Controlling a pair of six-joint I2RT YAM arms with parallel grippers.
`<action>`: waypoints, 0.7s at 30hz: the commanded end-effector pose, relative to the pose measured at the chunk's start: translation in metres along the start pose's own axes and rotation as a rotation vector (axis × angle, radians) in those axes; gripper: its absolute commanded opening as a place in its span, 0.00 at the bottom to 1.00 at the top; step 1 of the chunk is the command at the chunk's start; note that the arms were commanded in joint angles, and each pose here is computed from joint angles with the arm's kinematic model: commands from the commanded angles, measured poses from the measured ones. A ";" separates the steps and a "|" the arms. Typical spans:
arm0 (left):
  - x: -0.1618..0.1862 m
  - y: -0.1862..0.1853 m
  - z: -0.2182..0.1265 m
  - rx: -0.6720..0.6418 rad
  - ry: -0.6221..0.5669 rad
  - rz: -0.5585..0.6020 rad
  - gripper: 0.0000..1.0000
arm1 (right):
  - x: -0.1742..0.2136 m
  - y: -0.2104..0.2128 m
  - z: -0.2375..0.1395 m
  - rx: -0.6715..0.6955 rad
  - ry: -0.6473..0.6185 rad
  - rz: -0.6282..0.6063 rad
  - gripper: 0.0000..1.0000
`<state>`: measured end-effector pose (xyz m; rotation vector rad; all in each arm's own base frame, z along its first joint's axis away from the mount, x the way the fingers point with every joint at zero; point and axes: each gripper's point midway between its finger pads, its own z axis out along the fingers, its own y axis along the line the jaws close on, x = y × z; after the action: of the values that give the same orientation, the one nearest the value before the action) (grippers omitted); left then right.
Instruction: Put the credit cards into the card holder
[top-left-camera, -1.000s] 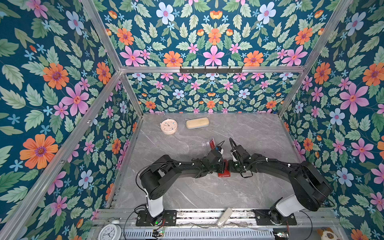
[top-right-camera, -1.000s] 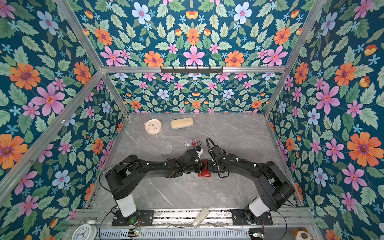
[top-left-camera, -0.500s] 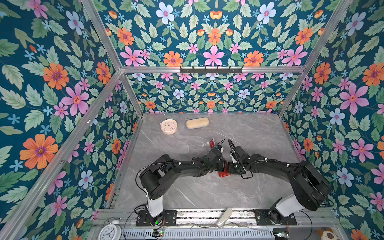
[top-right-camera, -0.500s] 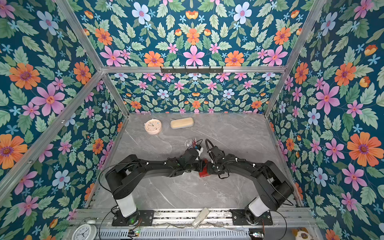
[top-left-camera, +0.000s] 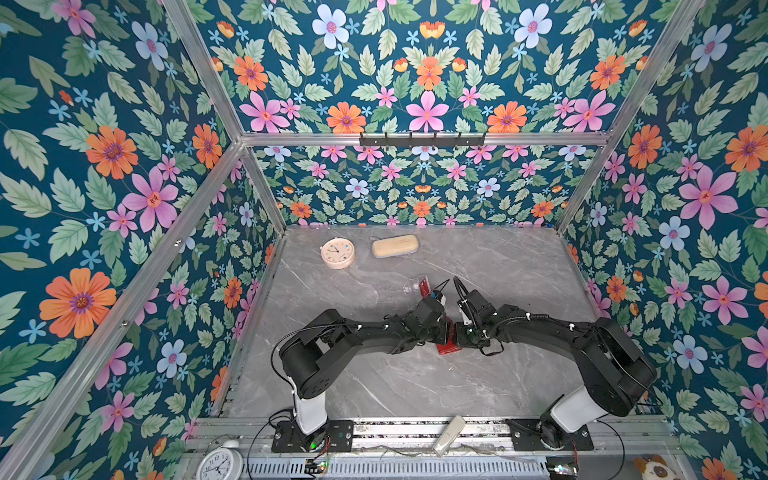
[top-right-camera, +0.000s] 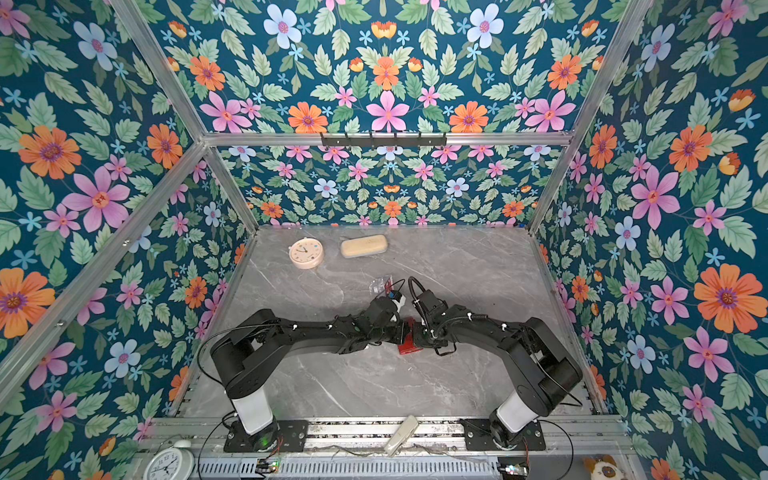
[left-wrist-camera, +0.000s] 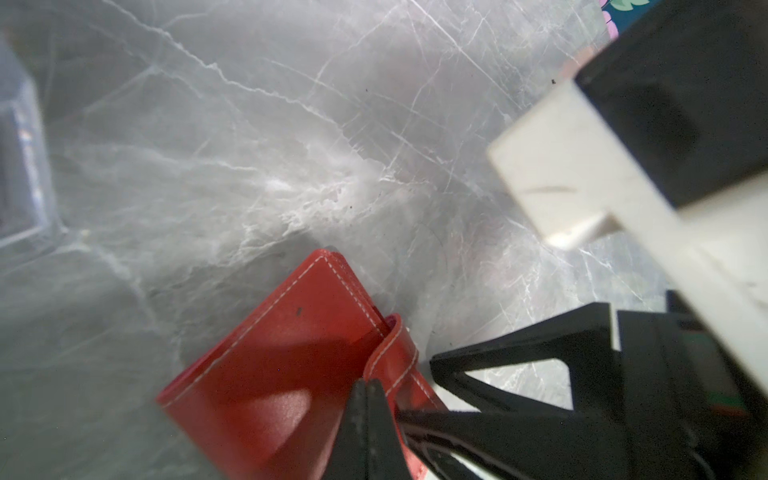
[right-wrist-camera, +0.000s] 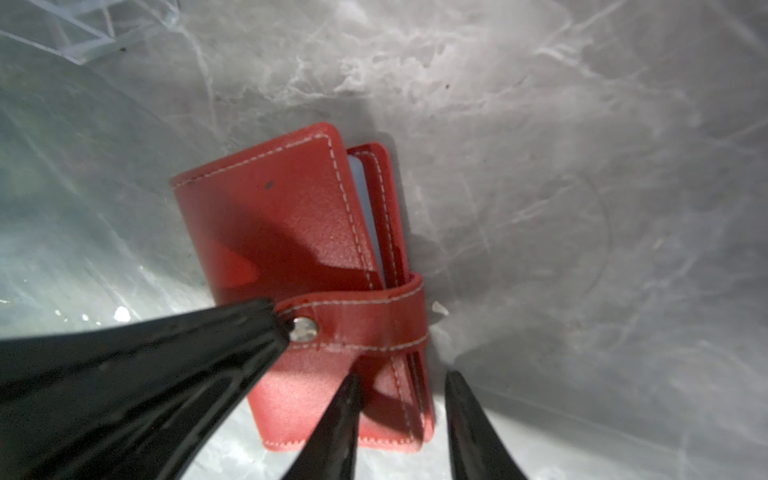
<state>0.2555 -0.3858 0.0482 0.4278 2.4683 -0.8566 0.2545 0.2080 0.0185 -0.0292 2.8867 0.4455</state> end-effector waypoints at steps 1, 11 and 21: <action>0.000 0.003 0.000 -0.015 -0.003 0.003 0.00 | 0.008 -0.024 0.004 0.115 0.017 0.013 0.35; 0.005 0.010 0.003 -0.047 0.021 0.001 0.00 | 0.008 -0.024 0.005 0.120 0.018 0.016 0.35; 0.006 0.013 0.000 -0.060 0.022 -0.006 0.00 | 0.009 -0.026 0.006 0.132 0.025 0.019 0.35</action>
<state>0.2561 -0.3828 0.0425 0.4210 2.4873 -0.8296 0.2545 0.2080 0.0172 -0.0244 2.8983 0.4351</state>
